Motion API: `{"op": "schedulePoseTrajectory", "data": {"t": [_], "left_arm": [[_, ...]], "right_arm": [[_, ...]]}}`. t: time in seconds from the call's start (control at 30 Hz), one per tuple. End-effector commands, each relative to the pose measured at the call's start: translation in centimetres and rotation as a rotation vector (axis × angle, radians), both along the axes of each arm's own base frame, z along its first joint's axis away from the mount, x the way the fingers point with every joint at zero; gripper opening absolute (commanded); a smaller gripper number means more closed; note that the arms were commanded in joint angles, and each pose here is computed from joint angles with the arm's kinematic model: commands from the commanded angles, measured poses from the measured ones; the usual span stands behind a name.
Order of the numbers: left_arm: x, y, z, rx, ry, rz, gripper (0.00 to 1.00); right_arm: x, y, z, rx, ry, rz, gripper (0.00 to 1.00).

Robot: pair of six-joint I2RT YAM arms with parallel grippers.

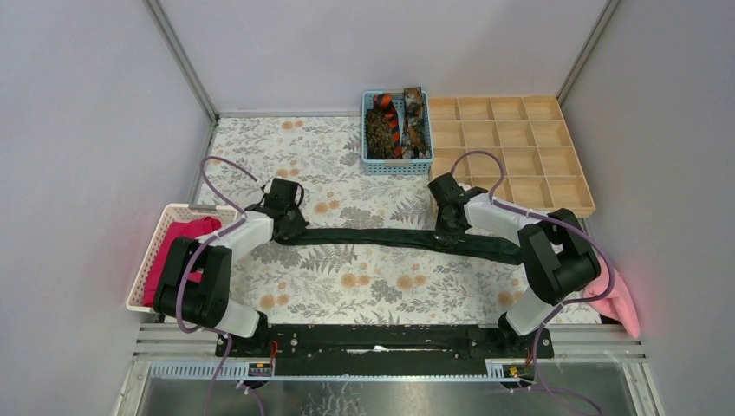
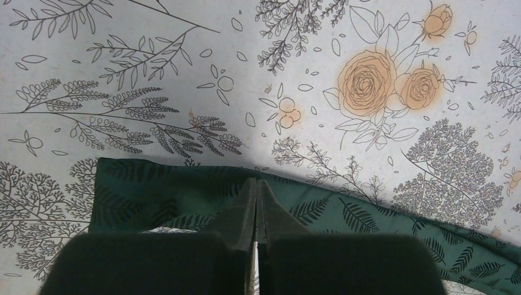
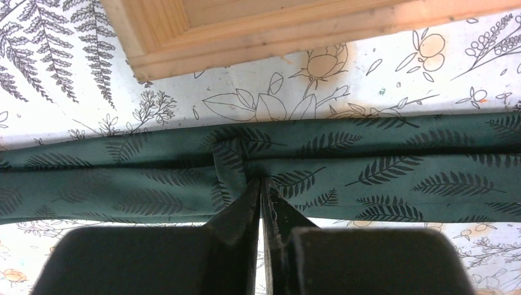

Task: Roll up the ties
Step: Flatten out the tie at the center of the board.

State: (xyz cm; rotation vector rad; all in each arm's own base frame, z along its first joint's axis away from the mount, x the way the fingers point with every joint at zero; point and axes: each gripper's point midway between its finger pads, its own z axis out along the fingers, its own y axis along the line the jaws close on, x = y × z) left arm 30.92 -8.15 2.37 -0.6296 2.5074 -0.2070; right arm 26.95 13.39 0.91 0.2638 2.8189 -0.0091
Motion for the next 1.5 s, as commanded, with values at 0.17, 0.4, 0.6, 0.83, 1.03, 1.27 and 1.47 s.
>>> {"op": "schedulePoseTrajectory", "data": {"t": [0.17,0.4,0.6,0.83,1.03,1.27,1.47], "left_arm": [[-0.5,-2.5,-1.3,-0.030,0.021,-0.088,0.01],[-1.1,-5.6,-2.3,-0.051,0.043,-0.158,0.00],[-2.3,-8.1,-3.2,-0.064,0.066,-0.218,0.00],[-3.9,-10.9,-4.0,-0.082,0.093,-0.276,0.00],[-5.3,-12.2,-4.6,-0.082,0.113,-0.317,0.00],[-5.7,-13.4,-4.8,-0.093,0.111,-0.333,0.00],[-6.1,-13.7,-5.0,-0.081,0.118,-0.334,0.00]], "right_arm": [[-4.3,-7.5,-1.2,-0.283,0.121,-0.179,0.09],[-5.7,-9.7,-0.4,-0.346,0.192,-0.225,0.11],[-6.2,-11.4,-0.1,-0.386,0.211,-0.286,0.12],[-4.7,-13.1,0.2,-0.401,0.215,-0.339,0.11],[-1.8,-14.1,0.7,-0.424,0.156,-0.344,0.11],[1.3,-13.7,0.3,-0.376,0.088,-0.308,0.11],[3.8,-13.1,0.7,-0.325,0.017,-0.275,0.14]]}}
